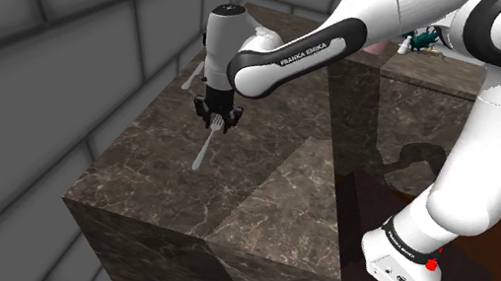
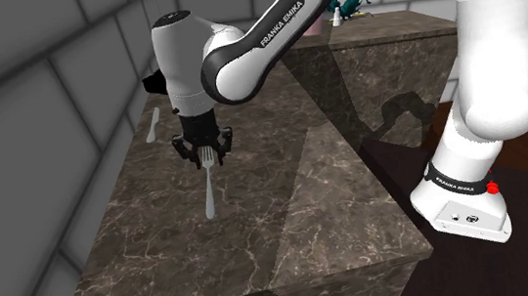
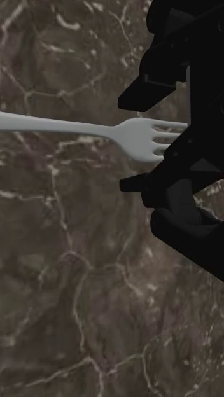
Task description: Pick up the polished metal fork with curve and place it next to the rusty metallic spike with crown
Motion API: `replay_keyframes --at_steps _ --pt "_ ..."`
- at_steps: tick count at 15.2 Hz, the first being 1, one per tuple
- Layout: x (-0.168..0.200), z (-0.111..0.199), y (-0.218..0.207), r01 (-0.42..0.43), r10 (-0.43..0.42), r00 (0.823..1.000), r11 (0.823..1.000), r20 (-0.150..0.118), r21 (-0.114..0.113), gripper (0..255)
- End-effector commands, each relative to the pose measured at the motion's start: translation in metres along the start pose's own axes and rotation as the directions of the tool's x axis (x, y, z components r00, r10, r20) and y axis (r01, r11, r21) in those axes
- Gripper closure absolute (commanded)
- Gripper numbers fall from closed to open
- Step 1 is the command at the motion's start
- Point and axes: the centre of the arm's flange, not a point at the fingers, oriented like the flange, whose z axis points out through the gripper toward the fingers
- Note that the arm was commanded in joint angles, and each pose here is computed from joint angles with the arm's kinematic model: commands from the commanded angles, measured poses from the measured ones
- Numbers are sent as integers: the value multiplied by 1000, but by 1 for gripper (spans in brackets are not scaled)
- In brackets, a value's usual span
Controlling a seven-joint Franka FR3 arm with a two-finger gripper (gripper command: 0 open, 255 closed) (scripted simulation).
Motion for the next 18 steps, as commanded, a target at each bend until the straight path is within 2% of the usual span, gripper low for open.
replay_keyframes --at_steps 1,6,18 --pt "1 3 -2 0 0 1000 1000 4 17 255" --pt "0 3 -1 0 0 1000 1000 4 16 255" --pt "5 -60 -2 0 0 1000 1000 4 16 255"
